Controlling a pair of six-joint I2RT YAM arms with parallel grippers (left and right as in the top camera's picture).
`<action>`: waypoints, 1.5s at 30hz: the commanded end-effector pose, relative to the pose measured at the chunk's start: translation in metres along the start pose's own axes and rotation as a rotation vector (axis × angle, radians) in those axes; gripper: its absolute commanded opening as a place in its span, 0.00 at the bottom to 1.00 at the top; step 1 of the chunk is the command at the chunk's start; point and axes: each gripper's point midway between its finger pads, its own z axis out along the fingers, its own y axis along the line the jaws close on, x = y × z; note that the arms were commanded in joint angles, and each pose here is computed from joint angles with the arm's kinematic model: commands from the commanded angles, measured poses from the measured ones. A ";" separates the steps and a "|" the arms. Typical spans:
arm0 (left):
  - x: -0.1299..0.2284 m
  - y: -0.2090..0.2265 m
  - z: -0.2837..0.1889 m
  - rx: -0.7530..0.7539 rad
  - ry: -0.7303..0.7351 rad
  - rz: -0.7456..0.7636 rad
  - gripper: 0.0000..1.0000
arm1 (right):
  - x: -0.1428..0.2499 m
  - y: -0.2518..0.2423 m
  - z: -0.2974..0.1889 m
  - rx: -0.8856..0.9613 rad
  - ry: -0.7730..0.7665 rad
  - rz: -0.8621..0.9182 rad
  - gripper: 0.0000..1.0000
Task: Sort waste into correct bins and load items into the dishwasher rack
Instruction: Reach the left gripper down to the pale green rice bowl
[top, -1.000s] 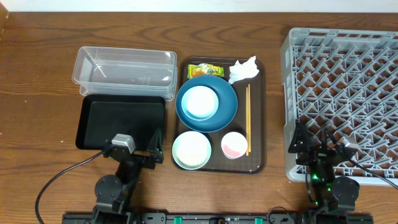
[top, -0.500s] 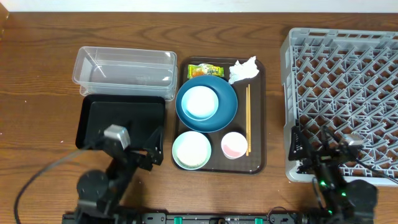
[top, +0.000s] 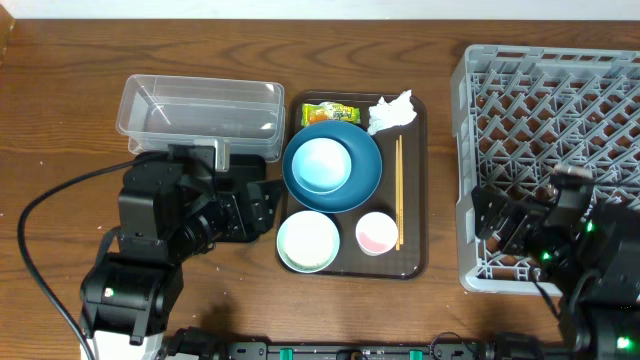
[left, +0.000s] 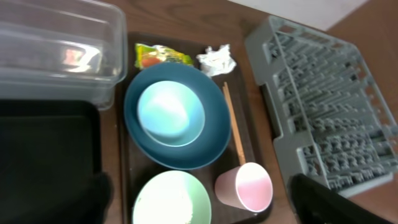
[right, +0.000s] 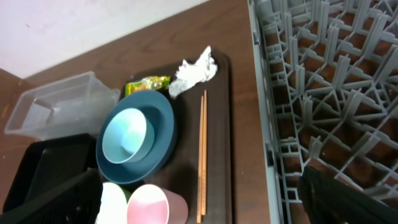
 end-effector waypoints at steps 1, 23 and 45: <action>0.003 -0.020 -0.003 0.109 0.034 -0.003 0.98 | -0.010 0.007 -0.005 -0.009 0.012 -0.034 0.99; -0.010 0.000 -0.056 -0.183 0.054 0.006 0.98 | -0.047 0.027 -0.020 -0.007 0.090 -0.123 0.99; 0.110 0.015 0.002 -0.168 0.437 0.135 0.82 | -0.047 0.031 -0.019 -0.030 0.095 -0.084 0.99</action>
